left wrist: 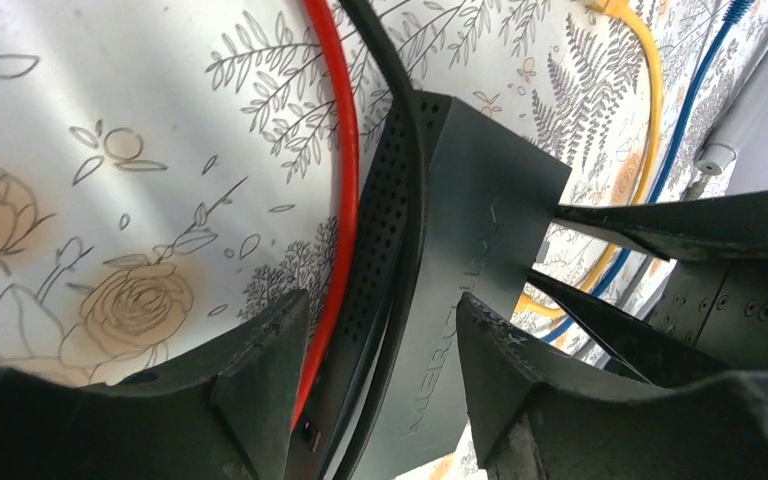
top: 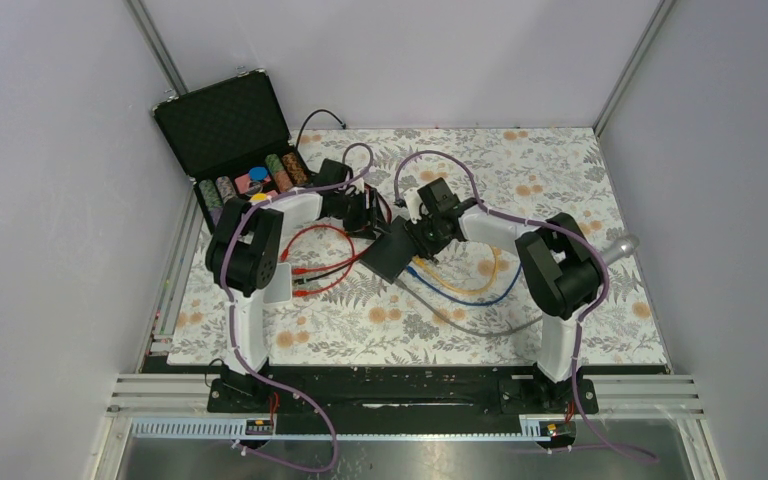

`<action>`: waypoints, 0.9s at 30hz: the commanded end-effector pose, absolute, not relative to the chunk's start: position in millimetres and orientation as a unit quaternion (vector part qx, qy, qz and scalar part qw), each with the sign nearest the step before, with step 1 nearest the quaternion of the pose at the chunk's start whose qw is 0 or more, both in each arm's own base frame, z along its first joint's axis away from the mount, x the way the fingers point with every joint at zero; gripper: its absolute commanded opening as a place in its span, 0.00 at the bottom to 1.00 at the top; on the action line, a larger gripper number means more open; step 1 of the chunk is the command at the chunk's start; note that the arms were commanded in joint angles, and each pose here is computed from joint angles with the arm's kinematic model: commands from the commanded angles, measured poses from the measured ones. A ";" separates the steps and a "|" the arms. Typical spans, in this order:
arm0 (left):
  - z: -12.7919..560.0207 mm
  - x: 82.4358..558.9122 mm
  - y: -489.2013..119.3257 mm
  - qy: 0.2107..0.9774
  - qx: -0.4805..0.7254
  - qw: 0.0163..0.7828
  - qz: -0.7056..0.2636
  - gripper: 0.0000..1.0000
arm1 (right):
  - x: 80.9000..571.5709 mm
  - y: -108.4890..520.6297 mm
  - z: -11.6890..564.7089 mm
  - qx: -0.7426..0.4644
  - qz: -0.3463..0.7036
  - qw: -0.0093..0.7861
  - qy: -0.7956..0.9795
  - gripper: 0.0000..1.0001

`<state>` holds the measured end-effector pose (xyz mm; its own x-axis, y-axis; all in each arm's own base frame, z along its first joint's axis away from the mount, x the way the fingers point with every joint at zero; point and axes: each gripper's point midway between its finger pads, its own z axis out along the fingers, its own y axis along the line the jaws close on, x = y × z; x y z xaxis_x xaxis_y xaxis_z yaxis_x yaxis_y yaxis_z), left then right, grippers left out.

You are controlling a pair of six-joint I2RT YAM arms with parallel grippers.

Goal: Insert the plug into the switch port
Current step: Insert the plug into the switch port, then reset both arms

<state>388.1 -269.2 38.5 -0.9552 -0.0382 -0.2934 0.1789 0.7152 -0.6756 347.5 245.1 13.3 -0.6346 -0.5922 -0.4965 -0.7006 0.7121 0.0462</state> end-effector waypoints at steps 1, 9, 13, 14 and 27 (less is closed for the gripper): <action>49.9 390.5 -265.2 0.916 0.035 0.134 -0.377 0.57 | 363.3 252.1 44.2 -0.370 0.120 0.289 0.875 0.45; 66.8 397.9 -270.6 0.906 0.043 0.145 -0.395 0.57 | 354.3 256.6 60.1 -0.380 0.150 0.287 0.866 0.51; 75.4 400.0 -270.7 0.904 0.044 0.150 -0.397 0.58 | 350.3 254.8 69.8 -0.380 0.153 0.288 0.866 0.53; 79.4 401.1 -270.8 0.903 0.046 0.155 -0.398 0.58 | 349.7 253.1 74.6 -0.380 0.150 0.291 0.865 0.53; 217.1 404.8 -265.9 0.853 0.079 0.289 -0.427 0.74 | 313.0 211.5 206.1 -0.284 0.162 0.415 0.849 0.98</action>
<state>398.1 -265.8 111.2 -0.9309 -0.0650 -0.3594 0.2204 0.6847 -0.6948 334.1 227.8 155.7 -0.5078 -0.4606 -0.7280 -0.6782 0.7348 0.0082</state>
